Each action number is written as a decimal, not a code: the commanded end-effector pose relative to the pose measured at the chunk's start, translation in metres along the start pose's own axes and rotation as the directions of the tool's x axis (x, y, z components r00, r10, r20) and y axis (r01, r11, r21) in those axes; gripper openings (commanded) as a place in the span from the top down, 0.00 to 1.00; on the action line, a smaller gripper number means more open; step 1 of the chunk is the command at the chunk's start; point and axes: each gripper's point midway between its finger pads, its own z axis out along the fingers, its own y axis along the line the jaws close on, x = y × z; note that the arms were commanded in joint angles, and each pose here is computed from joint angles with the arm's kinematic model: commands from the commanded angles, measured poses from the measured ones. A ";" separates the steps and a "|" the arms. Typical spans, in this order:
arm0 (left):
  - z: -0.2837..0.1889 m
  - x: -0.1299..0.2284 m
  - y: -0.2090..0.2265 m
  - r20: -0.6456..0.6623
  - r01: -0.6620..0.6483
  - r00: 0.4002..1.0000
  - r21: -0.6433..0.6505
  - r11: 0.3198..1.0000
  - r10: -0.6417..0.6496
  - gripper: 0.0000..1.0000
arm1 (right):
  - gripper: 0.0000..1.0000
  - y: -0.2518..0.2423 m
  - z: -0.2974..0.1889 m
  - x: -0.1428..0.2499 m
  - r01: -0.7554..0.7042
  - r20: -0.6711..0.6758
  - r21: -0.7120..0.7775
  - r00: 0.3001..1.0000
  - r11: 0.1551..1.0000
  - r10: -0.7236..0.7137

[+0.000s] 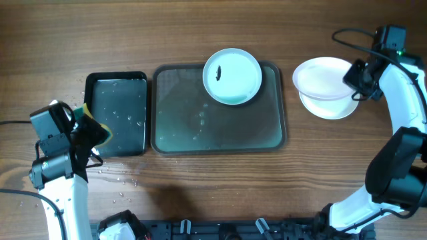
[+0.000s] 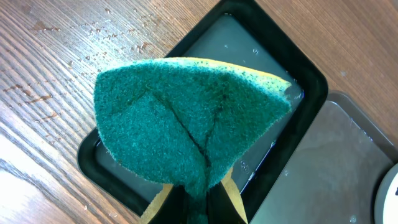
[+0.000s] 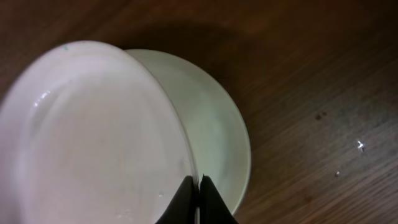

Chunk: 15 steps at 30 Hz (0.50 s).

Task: Clean dirty plates on tray and stack at the side
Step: 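Swing the plate right and lower it onto the cleaned white plate, then open the right gripper and move it back to the last stained plate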

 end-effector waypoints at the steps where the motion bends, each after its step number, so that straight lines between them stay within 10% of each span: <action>1: -0.003 -0.009 0.000 0.029 -0.012 1.000 -0.006 1.000 0.012 0.96 | 0.96 -0.025 0.009 0.002 -0.078 0.034 0.099 0.997 0.992 0.075; 10: -0.003 -0.010 0.000 0.031 -0.012 0.999 -0.005 1.000 0.012 0.96 | 0.86 -0.033 0.011 0.020 -0.081 -0.028 0.137 0.996 0.987 0.086; 11: -0.003 -0.010 0.000 0.031 -0.012 0.999 -0.005 1.000 0.012 0.96 | 0.68 -0.035 0.011 0.024 -0.078 -0.042 0.143 0.996 0.987 0.084; 12: -0.003 -0.010 0.000 0.033 -0.012 0.999 -0.004 1.000 0.012 0.96 | 0.29 -0.035 0.011 0.025 -0.076 -0.047 0.145 0.995 0.987 0.083; 15: -0.003 -0.011 -0.003 0.033 -0.012 0.999 0.008 1.000 0.012 0.96 | 0.25 -0.001 0.012 0.029 -0.031 -0.095 -0.049 0.995 0.998 0.026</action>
